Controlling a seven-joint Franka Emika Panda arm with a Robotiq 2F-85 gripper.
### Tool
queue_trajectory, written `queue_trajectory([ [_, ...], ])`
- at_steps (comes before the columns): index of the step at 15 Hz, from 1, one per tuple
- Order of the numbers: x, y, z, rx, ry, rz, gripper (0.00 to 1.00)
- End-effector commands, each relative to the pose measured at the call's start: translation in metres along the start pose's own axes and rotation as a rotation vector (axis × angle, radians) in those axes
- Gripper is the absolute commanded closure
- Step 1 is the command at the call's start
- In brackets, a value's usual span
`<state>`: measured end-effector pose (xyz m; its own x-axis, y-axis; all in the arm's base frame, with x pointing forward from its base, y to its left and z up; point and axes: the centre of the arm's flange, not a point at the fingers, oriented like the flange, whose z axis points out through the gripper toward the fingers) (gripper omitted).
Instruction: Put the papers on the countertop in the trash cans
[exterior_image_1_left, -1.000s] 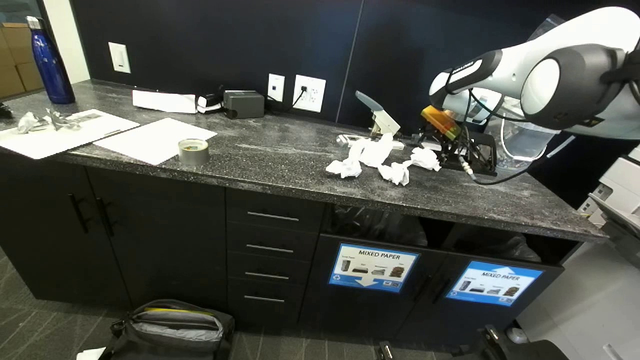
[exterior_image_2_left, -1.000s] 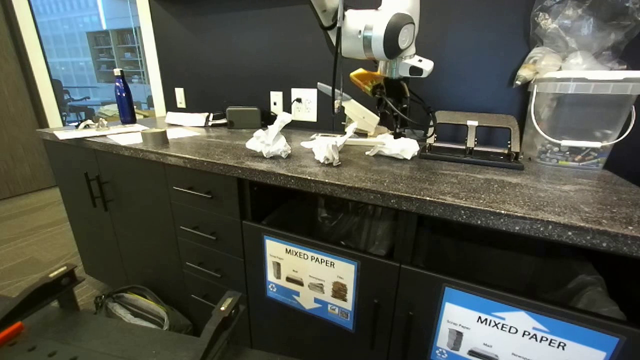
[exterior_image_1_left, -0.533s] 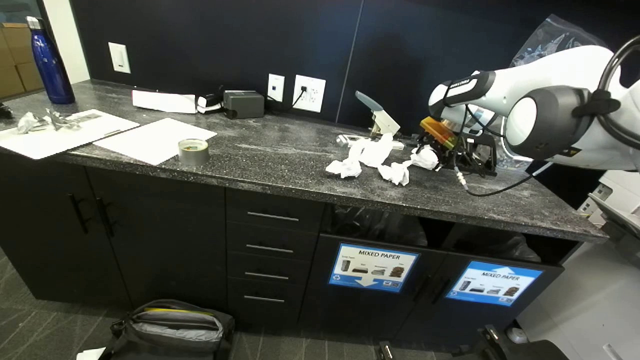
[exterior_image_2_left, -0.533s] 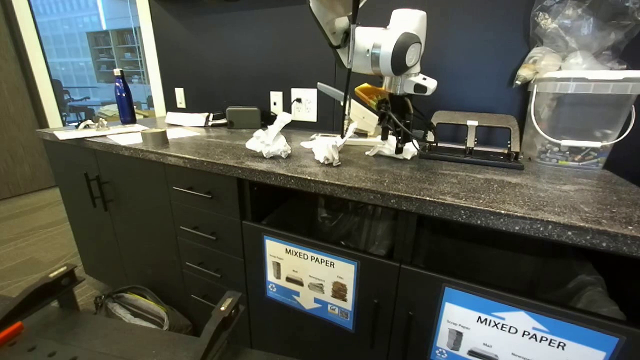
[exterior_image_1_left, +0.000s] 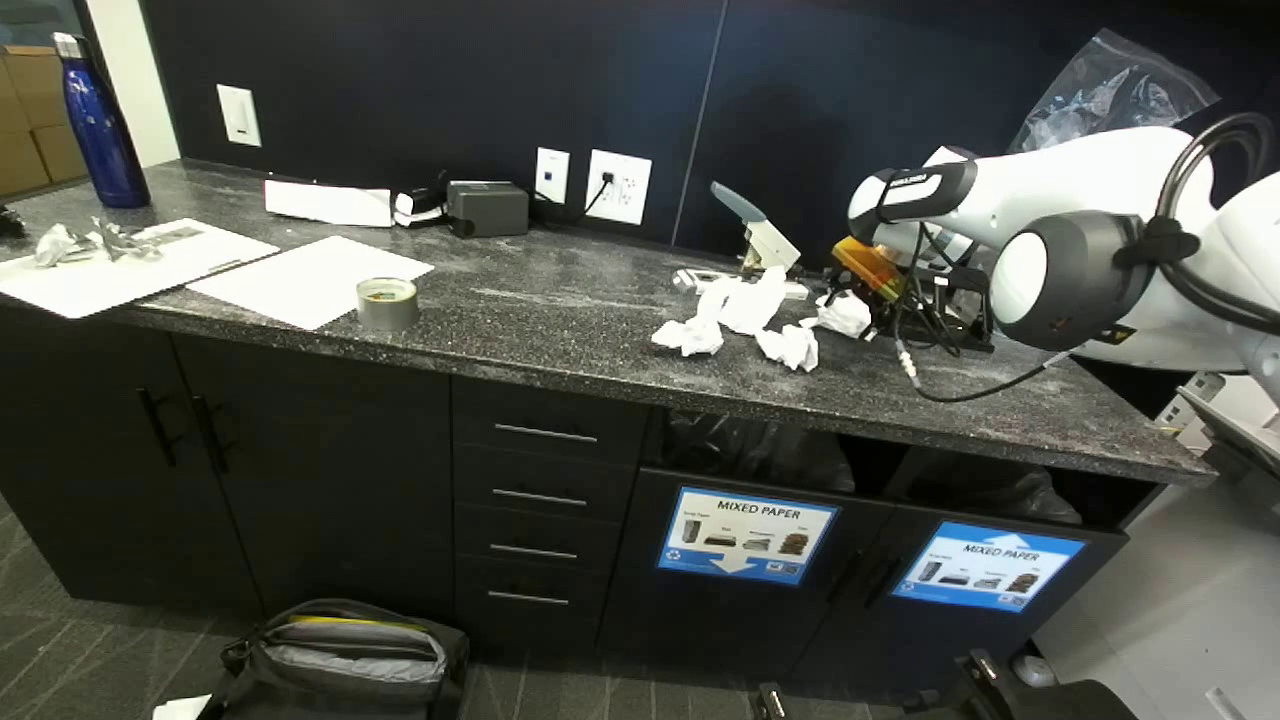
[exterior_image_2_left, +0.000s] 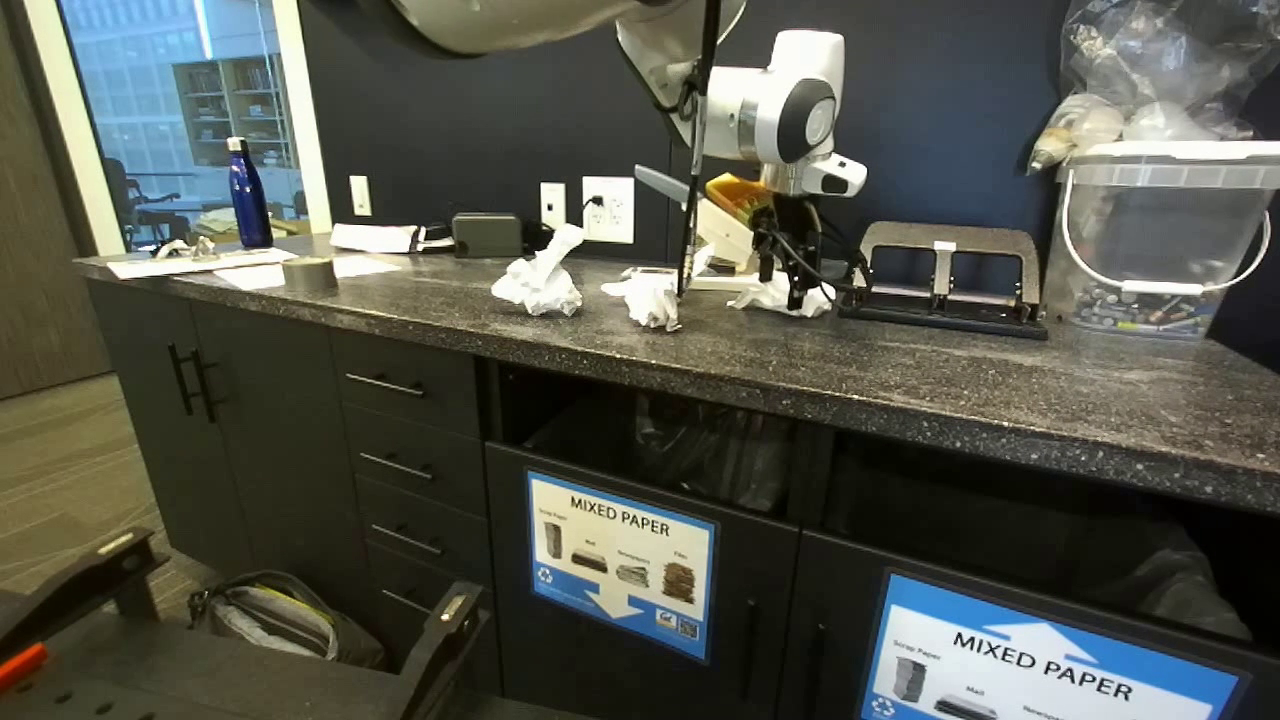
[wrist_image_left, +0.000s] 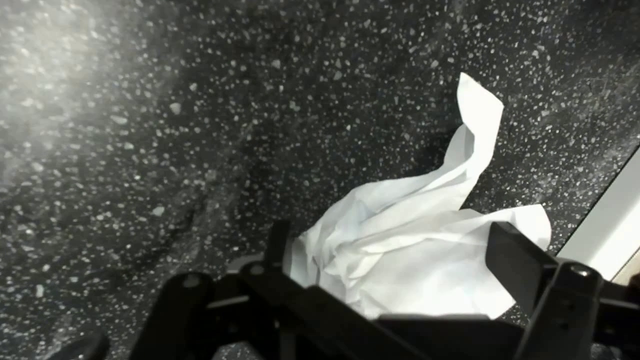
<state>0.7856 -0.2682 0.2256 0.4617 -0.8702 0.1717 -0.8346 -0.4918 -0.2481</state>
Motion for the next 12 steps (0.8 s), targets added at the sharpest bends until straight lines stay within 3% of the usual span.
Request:
queue_trajectory([
  [1,0.034,-0.026,0.016,-0.02,0.043,-0.031,0.1],
  [2,0.033,-0.023,0.019,-0.026,0.042,-0.042,0.26],
  [8,0.031,-0.016,0.031,-0.069,0.051,-0.09,0.73],
  [10,0.03,-0.012,0.032,-0.093,0.044,-0.111,0.83],
  [12,0.019,0.004,0.028,-0.14,-0.051,-0.22,0.87],
])
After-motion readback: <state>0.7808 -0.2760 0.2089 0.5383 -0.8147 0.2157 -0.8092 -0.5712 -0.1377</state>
